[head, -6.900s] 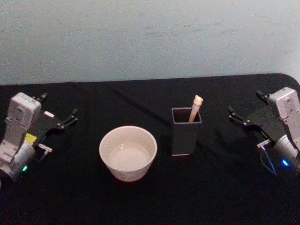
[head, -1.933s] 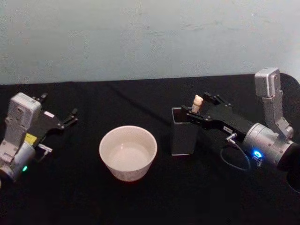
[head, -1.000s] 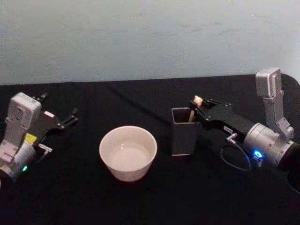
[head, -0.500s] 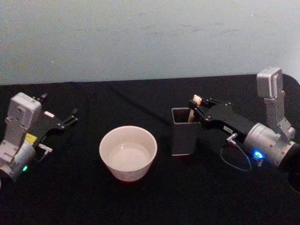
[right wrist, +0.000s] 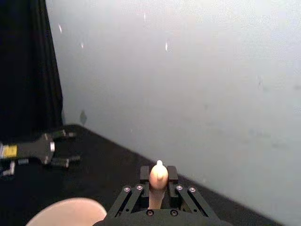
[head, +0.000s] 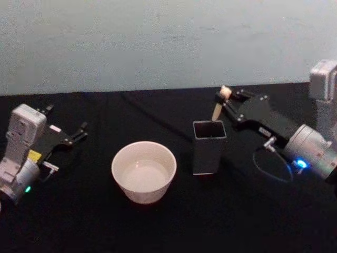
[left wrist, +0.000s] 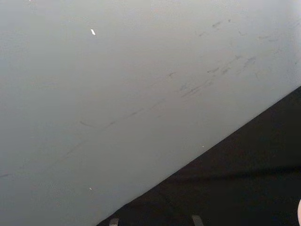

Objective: Pick up the stirring spoon with one hand, stir inside the cup, then place it back in its original position.

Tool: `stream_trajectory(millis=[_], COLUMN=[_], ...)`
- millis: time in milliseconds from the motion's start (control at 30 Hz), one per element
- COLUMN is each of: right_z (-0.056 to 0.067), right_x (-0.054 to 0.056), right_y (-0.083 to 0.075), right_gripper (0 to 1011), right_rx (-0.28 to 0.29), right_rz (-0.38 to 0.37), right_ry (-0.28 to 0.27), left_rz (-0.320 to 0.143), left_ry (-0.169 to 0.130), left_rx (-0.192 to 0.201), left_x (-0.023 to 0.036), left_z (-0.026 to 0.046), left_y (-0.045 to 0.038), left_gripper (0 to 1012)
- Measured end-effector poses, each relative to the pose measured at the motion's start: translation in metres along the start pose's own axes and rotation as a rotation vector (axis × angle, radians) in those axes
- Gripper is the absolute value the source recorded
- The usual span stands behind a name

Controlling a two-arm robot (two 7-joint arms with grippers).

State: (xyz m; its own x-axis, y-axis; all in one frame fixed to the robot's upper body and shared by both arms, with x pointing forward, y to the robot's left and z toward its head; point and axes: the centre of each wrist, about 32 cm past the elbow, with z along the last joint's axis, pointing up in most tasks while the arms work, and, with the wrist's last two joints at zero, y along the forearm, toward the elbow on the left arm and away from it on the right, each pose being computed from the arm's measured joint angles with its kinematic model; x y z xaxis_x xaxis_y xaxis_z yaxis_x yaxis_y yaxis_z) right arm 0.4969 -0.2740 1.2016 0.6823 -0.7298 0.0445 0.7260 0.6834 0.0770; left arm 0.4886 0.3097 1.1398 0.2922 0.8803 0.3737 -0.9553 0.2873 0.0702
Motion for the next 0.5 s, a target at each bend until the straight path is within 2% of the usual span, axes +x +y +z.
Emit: stream_trajectory(millis=[267, 500], right_z=[0.02, 0.029], right_x=[0.004, 0.005], right_y=[-0.001, 0.004], right_gripper=[213, 213], right_rx=[0.1, 0.143], right_rz=[0.0, 0.009], right_ry=[-0.029, -0.045], left_rz=[0.0, 0.0], left_ry=[0.0, 0.0], left_rx=[0.0, 0.0], left_x=[0.0, 0.0], left_z=[0.0, 0.0], left_y=[0.0, 0.0], left_gripper=[1001, 1001])
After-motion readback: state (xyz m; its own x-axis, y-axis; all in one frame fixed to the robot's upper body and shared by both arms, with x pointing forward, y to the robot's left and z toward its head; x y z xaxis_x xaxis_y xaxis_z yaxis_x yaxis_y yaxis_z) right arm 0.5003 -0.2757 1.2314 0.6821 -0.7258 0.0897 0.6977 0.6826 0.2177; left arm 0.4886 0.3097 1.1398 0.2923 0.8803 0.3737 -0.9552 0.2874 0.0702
